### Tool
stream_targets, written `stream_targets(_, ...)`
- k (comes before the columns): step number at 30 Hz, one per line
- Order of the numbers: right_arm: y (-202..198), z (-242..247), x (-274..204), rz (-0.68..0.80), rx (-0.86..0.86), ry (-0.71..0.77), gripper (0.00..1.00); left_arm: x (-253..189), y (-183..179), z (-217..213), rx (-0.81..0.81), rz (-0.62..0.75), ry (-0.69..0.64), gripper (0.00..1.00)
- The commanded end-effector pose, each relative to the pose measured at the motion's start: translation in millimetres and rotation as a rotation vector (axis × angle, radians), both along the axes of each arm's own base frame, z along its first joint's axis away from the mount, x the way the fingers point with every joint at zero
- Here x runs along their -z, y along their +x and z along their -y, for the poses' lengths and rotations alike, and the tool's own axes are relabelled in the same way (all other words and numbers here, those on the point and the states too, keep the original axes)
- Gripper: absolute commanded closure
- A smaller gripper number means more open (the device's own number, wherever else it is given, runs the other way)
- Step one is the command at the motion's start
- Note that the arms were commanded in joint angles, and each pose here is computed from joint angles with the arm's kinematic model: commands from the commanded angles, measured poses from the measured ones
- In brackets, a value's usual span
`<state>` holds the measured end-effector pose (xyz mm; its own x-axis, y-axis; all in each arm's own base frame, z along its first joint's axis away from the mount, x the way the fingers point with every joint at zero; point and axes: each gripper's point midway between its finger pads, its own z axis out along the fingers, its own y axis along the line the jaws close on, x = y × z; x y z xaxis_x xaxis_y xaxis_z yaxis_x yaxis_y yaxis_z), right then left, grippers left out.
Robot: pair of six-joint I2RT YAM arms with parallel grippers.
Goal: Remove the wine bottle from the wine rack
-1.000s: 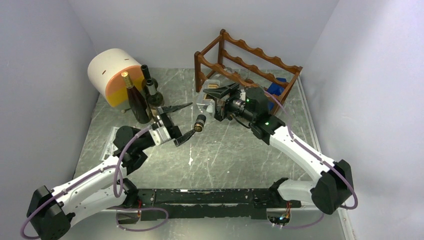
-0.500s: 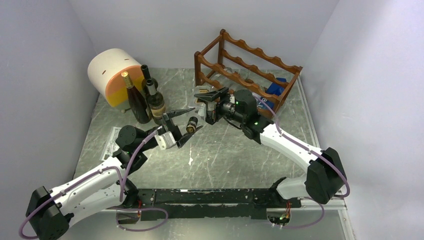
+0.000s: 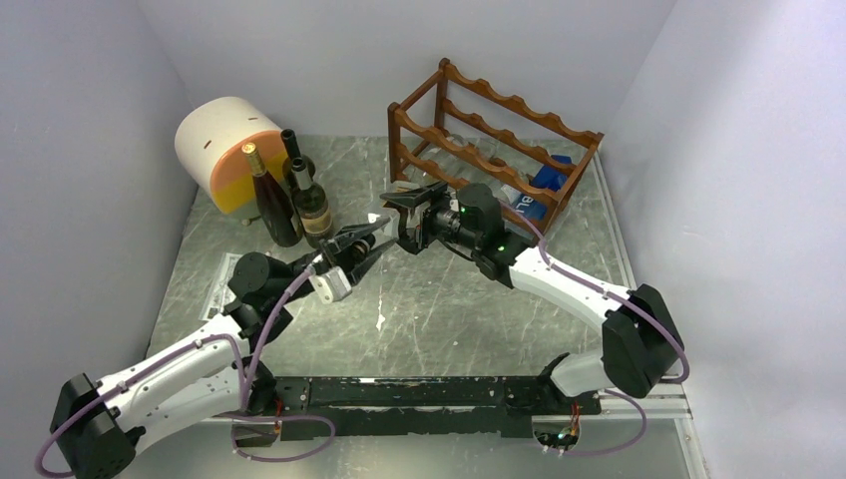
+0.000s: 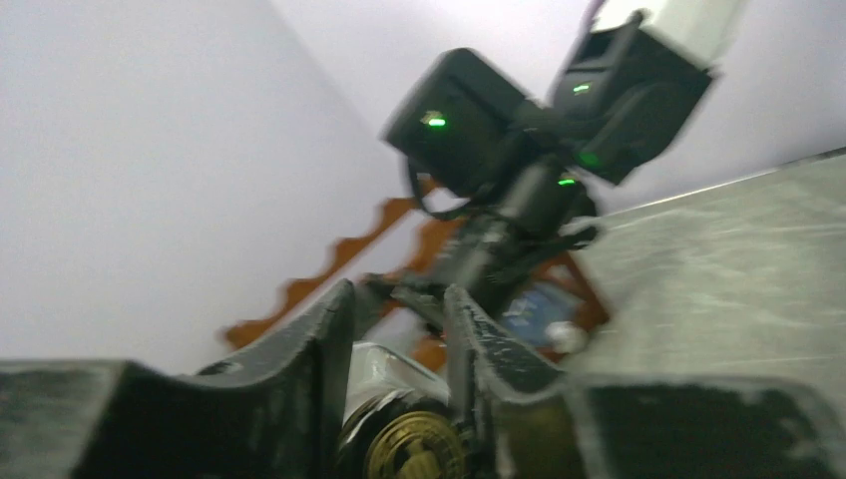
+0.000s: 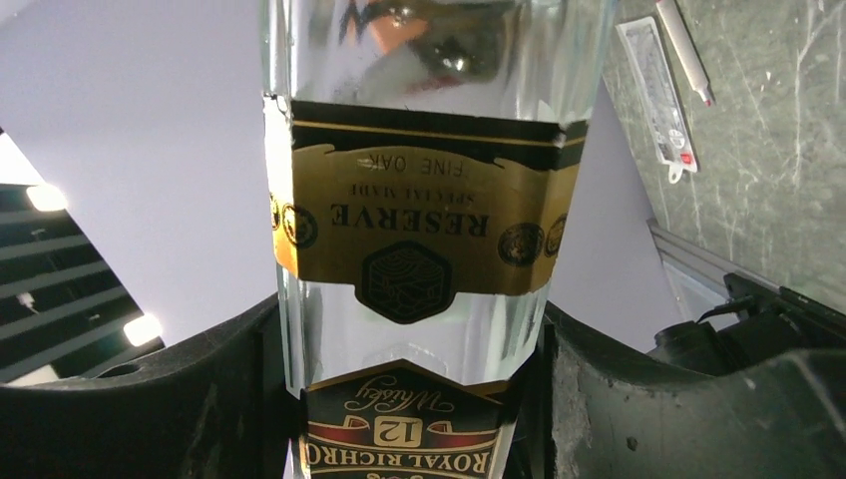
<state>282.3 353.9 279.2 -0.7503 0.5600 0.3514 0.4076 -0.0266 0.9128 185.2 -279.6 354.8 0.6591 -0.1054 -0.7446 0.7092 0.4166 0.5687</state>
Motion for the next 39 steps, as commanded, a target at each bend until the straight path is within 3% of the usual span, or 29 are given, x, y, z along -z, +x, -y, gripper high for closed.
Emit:
stream_targets(1,-5,-4,-58,0.155,-0.031,0.153,1.00,-18,2,-6,-0.040,0.022,-0.040,0.77)
stream_targets(3,-6,-5,-59,0.158,-0.039,0.159,1.00,-20,7,-8,-0.068,0.007,-0.043,0.92)
stream_targets(6,-7,-5,-58,0.155,-0.038,0.164,0.99,-24,12,-11,-0.096,-0.010,-0.062,0.93)
stream_targets(10,-7,-2,-56,0.157,-0.022,0.158,0.85,-30,17,-18,-0.138,-0.026,-0.101,0.93)
stream_targets(13,-8,0,-54,0.154,-0.015,0.164,0.82,-36,23,-24,-0.172,-0.051,-0.137,0.93)
stream_targets(16,-8,3,-51,0.149,-0.004,0.161,0.64,-42,31,-32,-0.221,-0.104,-0.190,0.93)
stream_targets(21,-8,5,-39,0.130,0.007,0.133,0.21,-55,45,-51,-0.311,-0.204,-0.309,0.93)
stream_targets(25,-7,4,-28,0.111,0.004,0.095,0.01,-57,54,-63,-0.375,-0.259,-0.362,0.93)
stream_targets(31,-11,10,-8,0.074,0.009,0.002,0.00,-47,76,-65,-0.477,-0.343,-0.350,0.93)
stream_targets(39,-22,29,3,0.195,-0.011,-0.253,0.00,-21,113,-67,-0.663,-0.512,-0.309,0.93)
